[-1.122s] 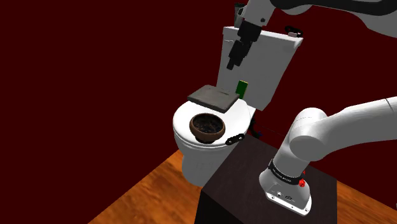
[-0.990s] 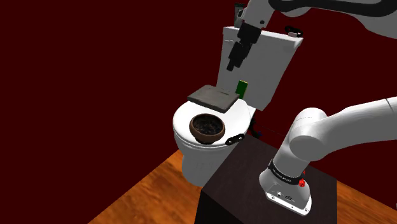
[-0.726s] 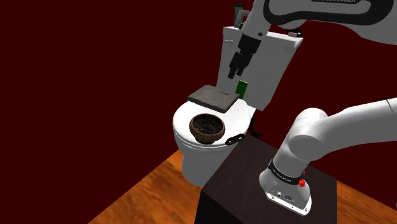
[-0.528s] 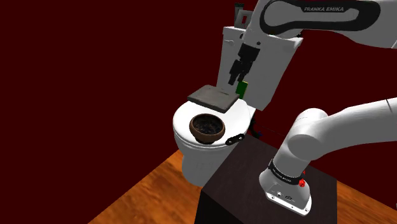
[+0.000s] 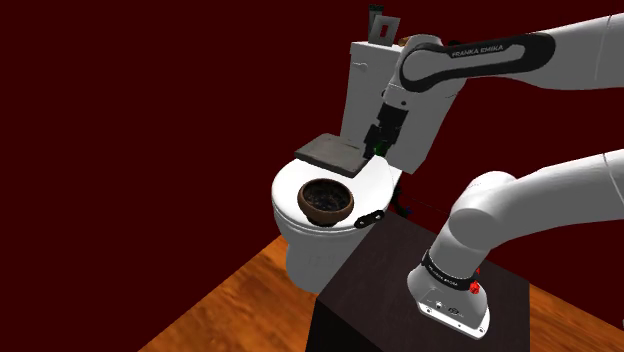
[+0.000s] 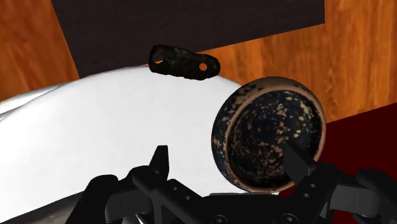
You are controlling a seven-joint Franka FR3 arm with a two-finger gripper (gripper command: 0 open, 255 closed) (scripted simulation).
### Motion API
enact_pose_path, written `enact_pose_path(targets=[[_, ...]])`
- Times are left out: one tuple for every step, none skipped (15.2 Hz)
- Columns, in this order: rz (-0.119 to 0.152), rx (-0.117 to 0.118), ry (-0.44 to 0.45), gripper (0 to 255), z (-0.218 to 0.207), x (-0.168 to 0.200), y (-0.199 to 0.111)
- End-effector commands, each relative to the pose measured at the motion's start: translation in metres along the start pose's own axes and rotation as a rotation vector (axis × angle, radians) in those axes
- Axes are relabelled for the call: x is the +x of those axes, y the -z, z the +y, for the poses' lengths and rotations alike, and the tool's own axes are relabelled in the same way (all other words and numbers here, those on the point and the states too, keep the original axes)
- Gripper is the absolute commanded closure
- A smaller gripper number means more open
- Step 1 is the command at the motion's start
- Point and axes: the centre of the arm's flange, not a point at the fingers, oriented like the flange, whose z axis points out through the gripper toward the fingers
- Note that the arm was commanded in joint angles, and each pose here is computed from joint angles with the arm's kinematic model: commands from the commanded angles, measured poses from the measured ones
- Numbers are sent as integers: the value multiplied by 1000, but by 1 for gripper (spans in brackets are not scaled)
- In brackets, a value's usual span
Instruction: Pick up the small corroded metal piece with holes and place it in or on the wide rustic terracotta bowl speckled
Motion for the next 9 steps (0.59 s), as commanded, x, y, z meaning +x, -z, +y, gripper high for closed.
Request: enact_pose_path(targets=[[-15, 15, -40, 0, 19, -2, -20], [-23, 22, -59, 0, 27, -4, -31], [-31, 29, -79, 0, 36, -7, -41], [-39, 36, -98, 0, 44, -10, -52], [-46, 43, -118, 0, 52, -12, -63], [-54, 50, -137, 0, 60, -16, -73], [-62, 57, -156, 0, 68, -19, -84], [-70, 64, -176, 0, 76, -23, -95], [-78, 71, -195, 0, 83, -26, -105]])
